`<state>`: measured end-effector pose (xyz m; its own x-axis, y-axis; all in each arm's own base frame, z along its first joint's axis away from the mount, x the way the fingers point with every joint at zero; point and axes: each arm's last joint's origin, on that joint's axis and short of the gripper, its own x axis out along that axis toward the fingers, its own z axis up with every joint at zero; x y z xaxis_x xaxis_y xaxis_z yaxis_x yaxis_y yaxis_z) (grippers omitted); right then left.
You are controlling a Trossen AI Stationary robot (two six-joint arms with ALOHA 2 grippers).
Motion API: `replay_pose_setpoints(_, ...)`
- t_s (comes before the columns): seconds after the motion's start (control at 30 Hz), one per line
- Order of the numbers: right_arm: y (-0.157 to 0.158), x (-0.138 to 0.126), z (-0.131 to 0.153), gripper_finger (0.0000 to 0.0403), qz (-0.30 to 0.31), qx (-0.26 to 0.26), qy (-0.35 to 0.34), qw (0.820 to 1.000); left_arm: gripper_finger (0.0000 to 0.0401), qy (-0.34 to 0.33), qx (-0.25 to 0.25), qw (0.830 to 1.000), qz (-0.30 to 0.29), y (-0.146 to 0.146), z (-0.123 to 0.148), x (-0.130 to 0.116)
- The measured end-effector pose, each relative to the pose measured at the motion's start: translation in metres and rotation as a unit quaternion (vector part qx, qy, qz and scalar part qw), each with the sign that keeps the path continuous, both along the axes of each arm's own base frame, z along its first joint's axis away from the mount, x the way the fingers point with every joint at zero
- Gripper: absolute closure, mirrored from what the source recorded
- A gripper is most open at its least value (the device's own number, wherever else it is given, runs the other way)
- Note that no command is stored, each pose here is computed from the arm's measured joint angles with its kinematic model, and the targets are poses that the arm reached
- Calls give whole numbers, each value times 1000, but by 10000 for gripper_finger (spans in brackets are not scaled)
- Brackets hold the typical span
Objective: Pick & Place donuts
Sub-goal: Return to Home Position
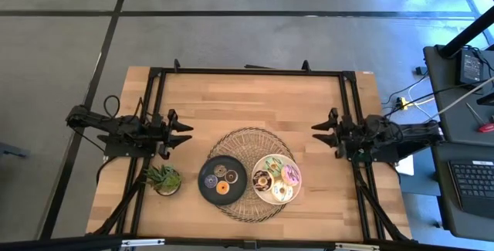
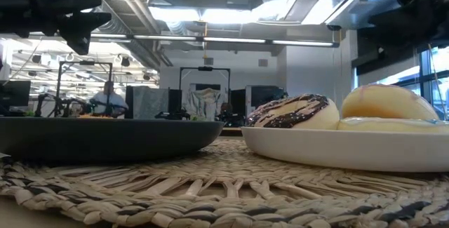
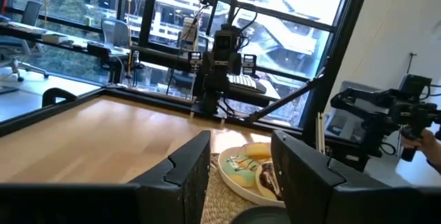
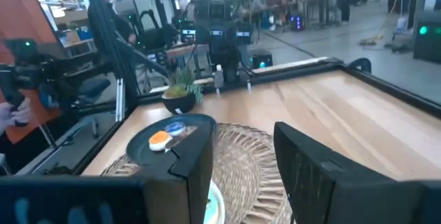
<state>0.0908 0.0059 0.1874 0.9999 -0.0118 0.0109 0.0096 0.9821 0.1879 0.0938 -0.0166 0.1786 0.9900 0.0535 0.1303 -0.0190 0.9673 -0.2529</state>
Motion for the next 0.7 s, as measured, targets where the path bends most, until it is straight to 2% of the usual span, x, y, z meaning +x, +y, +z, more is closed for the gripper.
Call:
replay_pose_setpoints(0.17, 0, 5, -15, 249, -11, -5, -16, 1000, 249, 0, 1, 1000, 2, 0, 0, 0)
replay_pose_setpoints(0.3, -4, 6, -16, 249, -76, -5, -28, 997, 249, 4, 5, 999, 35, 2, 0, 0)
replay_pose_setpoints(0.47, -7, 5, -15, 249, -140, -40, -24, 989, 253, 32, 5, 998, 47, 2, -6, 0)
replay_pose_setpoints(0.63, -8, 5, -15, 249, -150, -86, -16, 985, 250, 35, 4, 999, 38, 2, -7, 1)
replay_pose_setpoints(0.7, -8, 5, -15, 249, -147, -88, -16, 985, 249, 36, 14, 998, 39, 2, -7, 1)
